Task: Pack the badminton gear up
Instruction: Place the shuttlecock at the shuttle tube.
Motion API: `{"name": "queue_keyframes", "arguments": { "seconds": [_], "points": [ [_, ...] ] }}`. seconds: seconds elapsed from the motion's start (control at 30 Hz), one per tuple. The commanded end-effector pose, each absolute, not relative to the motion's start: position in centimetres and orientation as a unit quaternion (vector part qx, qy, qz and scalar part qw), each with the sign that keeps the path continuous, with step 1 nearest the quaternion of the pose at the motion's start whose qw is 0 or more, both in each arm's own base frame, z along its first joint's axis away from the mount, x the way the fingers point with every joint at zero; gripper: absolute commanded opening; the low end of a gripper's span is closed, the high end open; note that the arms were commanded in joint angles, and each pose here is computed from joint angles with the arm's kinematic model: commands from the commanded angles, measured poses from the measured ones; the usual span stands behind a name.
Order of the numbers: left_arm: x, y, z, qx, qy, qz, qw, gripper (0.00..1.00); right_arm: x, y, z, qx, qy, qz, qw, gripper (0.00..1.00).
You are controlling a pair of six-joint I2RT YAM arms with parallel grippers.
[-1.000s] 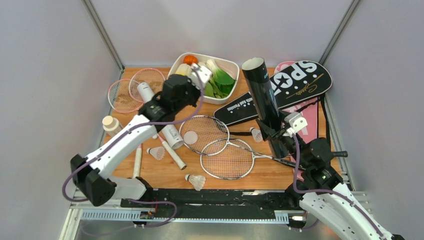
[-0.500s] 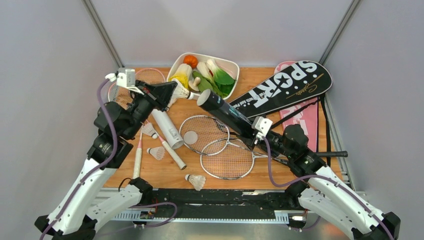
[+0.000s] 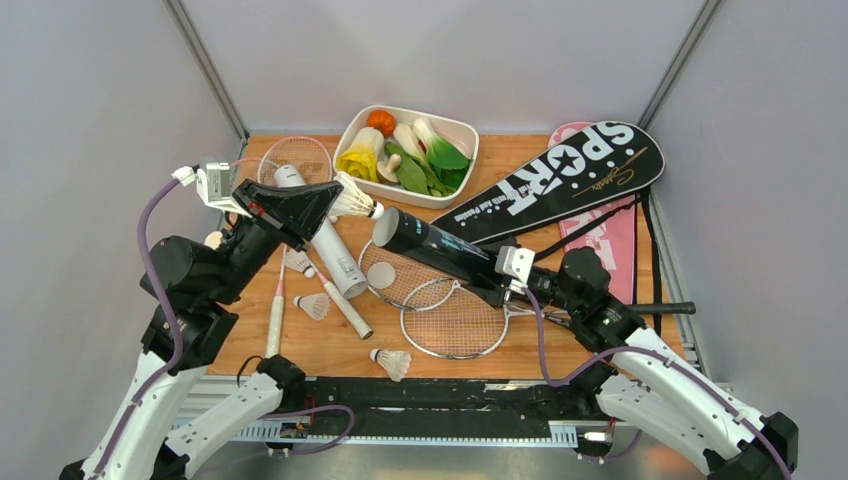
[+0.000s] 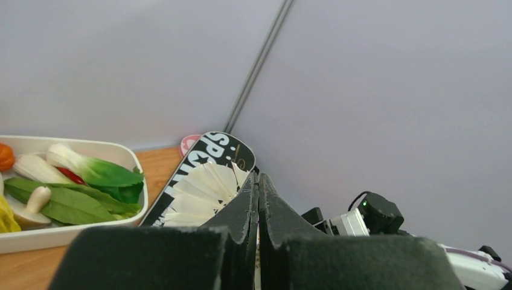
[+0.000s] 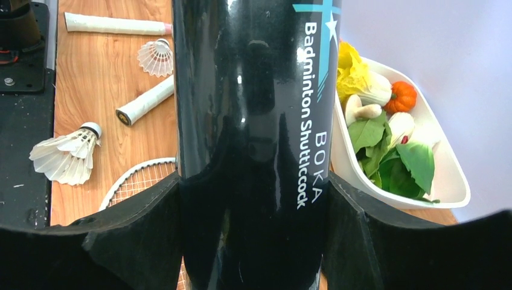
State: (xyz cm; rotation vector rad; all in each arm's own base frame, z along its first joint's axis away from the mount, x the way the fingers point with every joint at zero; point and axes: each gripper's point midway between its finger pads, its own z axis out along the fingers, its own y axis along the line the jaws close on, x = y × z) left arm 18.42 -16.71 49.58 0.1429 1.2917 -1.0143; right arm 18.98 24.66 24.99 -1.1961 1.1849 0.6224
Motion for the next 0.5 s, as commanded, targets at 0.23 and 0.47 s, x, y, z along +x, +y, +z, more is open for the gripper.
{"name": "queue_keyframes", "arguments": {
  "seconds": [0.23,0.47],
  "points": [
    [17.2,-18.2,48.0,0.076,0.558,-0.512,0.649,0.00,18.6,25.3,31.0,-0.513,0.434,0.269,0.691,0.57],
    [17.3,-20.1,46.6,0.091,0.538,-0.555,0.628,0.00,19.6,25.7,30.7,-0.506,0.451,0.263,0.686,0.56]
  ]
}}
